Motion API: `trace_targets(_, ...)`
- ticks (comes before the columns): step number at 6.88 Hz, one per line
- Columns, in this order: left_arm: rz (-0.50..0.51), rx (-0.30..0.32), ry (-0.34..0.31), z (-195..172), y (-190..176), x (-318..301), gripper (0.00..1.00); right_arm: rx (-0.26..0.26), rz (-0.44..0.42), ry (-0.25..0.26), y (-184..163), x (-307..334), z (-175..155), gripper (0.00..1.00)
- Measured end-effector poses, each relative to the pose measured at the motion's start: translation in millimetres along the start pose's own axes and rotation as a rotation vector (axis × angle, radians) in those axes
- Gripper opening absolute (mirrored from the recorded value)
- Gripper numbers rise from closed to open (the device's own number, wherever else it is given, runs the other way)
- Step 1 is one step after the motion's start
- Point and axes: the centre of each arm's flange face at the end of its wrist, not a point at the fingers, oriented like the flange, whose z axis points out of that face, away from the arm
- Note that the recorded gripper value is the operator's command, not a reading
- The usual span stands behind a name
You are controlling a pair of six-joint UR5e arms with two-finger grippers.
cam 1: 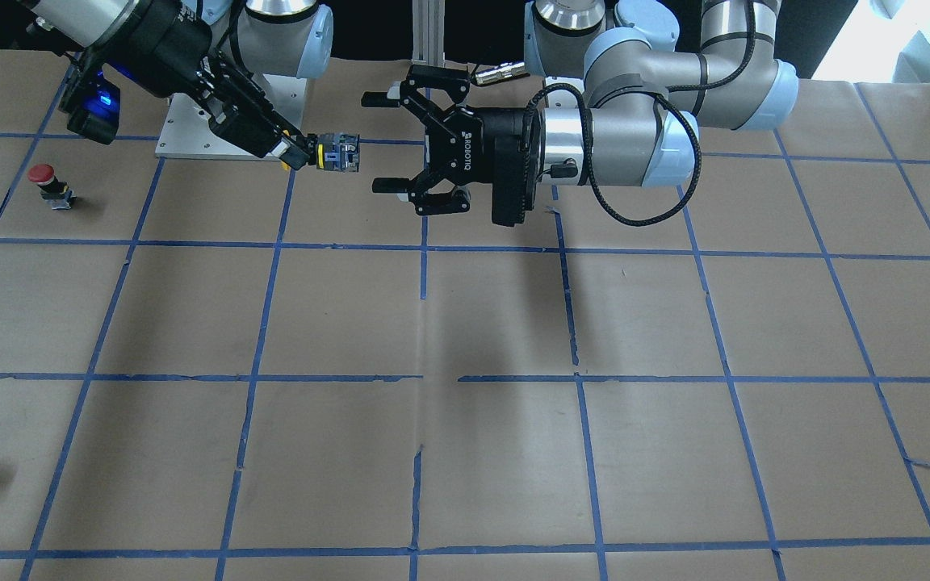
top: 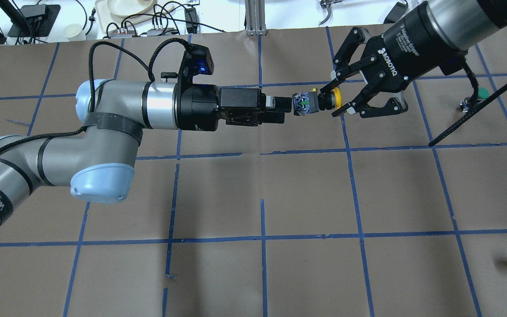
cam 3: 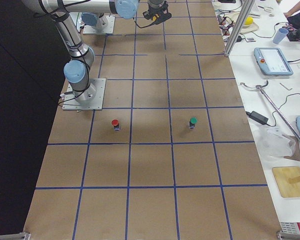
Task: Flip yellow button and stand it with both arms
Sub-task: 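Open the left gripper and pull back while the right gripper carries the button away, then lower the button upright with the right gripper near the green button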
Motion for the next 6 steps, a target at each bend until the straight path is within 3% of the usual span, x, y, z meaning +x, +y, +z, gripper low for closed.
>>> trace_targets(1, 0.004, -0.016, -0.141, -7.3, -13.7, 18.5, 0.99, 0.077, -0.116, 0.050, -21.0, 8.8, -9.4, 0.07)
trace_targets(3, -0.025, -0.067, -0.488, -26.7, -38.6, 45.9, 0.99, 0.202, -0.371, 0.213, -66.6, 33.6, -24.4, 0.06)
trace_targets(6, -0.198, -0.292, -1.116, -90.0, -30.3, 80.5, 1.00, 0.354, -0.638, 0.499, -142.2, 81.5, -18.2, 0.07)
